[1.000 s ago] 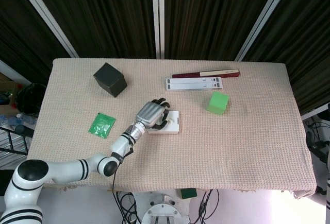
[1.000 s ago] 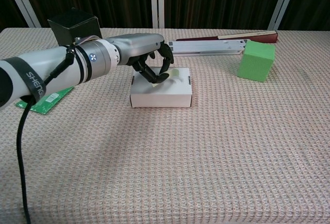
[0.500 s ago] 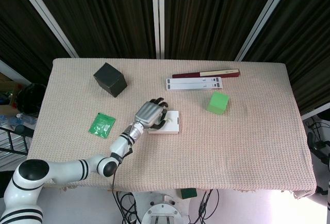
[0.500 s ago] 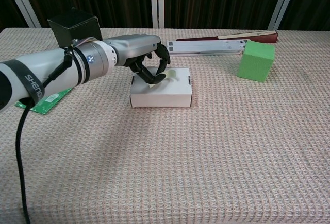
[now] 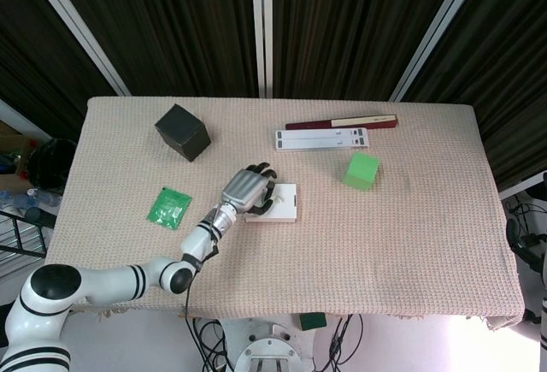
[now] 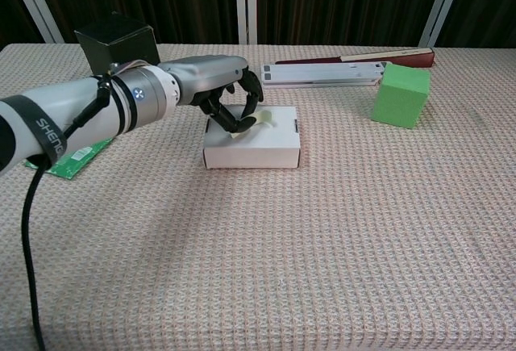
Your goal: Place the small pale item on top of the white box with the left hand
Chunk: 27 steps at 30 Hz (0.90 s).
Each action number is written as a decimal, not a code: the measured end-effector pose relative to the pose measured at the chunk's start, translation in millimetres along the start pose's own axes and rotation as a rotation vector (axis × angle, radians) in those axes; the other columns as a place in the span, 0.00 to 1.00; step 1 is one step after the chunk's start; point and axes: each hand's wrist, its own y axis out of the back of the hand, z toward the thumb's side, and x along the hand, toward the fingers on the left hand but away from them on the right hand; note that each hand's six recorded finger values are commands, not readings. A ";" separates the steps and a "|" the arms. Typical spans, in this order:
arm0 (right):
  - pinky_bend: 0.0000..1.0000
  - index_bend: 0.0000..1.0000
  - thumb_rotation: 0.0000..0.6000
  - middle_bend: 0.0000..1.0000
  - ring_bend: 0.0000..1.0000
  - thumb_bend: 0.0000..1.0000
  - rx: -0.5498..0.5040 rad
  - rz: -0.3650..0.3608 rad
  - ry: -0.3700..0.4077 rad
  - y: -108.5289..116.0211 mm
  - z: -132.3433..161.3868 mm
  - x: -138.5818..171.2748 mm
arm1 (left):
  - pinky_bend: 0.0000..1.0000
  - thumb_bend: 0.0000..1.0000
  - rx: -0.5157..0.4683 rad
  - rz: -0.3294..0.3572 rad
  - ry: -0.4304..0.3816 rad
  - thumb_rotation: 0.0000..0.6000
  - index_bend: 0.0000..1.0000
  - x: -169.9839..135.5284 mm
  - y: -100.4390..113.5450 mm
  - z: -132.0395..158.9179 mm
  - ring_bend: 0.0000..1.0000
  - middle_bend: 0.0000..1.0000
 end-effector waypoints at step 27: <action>0.00 0.00 1.00 0.00 0.00 0.36 -0.020 0.017 0.009 -5.2 0.2 -0.9 | 0.20 0.42 -0.012 0.015 -0.012 0.95 0.07 0.4 0.5 -4.1 0.08 0.22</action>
